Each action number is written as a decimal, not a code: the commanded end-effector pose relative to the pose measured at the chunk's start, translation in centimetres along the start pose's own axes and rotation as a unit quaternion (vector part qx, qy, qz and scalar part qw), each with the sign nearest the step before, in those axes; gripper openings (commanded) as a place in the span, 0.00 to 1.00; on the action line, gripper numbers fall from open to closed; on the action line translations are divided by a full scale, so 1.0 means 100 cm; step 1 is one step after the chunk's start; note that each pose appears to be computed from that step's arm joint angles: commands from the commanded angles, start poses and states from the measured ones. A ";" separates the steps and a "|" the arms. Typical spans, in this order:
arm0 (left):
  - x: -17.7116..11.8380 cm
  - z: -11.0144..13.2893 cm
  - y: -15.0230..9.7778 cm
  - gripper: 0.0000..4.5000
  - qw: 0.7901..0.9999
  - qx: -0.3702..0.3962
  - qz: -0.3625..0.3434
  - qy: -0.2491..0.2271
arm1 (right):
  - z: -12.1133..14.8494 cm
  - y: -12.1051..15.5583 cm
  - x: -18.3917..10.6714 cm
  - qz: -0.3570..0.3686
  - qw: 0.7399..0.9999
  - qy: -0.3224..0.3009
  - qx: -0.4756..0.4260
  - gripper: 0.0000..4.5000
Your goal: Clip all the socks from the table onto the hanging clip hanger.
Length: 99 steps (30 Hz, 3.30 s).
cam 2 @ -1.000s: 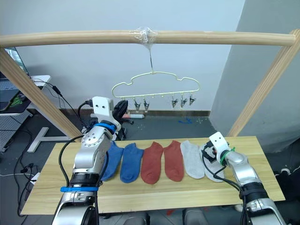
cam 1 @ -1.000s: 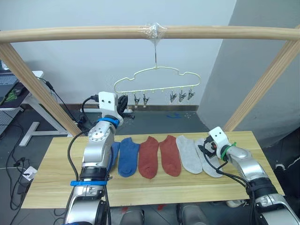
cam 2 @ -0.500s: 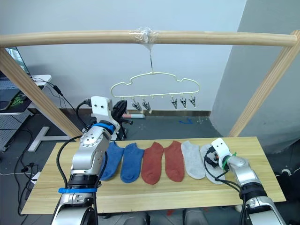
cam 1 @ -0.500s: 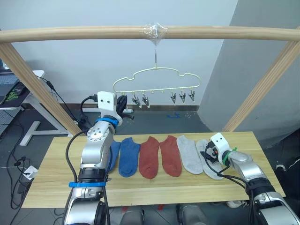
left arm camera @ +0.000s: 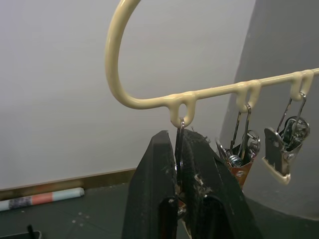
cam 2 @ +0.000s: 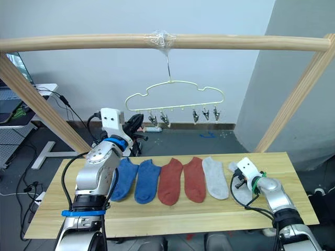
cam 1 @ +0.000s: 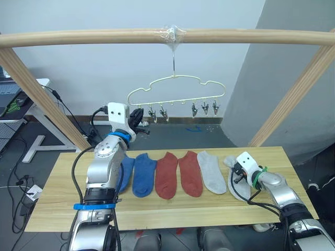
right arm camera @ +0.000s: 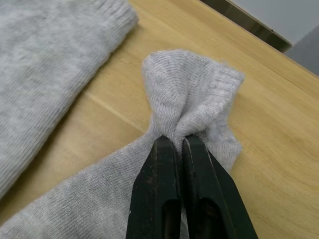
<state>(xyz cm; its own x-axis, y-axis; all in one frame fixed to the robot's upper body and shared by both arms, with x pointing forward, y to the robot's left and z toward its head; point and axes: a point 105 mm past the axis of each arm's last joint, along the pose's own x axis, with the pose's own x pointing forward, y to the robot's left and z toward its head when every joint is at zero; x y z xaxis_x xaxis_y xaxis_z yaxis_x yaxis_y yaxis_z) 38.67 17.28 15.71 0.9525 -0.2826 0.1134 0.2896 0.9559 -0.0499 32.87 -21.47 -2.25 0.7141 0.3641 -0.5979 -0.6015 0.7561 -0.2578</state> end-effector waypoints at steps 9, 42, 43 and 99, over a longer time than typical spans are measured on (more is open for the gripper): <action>-0.026 0.016 -0.010 0.00 0.955 -0.275 -0.101 0.045 | 0.149 0.075 -0.012 0.114 0.974 -0.182 -0.067 0.01; -0.035 0.029 -0.026 0.00 0.934 -0.325 -0.139 0.046 | 0.248 0.151 -0.027 0.209 0.937 -0.278 -0.040 0.01; -0.035 0.030 -0.026 0.00 0.935 -0.324 -0.139 0.045 | 0.248 0.152 -0.027 0.210 0.937 -0.277 -0.038 0.01; -0.103 0.030 -0.005 1.00 0.959 -0.247 -0.100 0.094 | 0.277 0.160 -0.012 0.254 0.918 -0.300 0.054 0.12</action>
<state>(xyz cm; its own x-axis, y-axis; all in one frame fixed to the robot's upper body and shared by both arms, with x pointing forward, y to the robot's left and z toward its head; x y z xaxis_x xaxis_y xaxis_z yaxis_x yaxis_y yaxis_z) 28.76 19.94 15.90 0.8593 -0.5086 -0.0546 0.3954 0.7282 -0.5598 32.66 4.31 13.12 0.4650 0.8691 -0.1687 -0.8813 0.4725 0.0047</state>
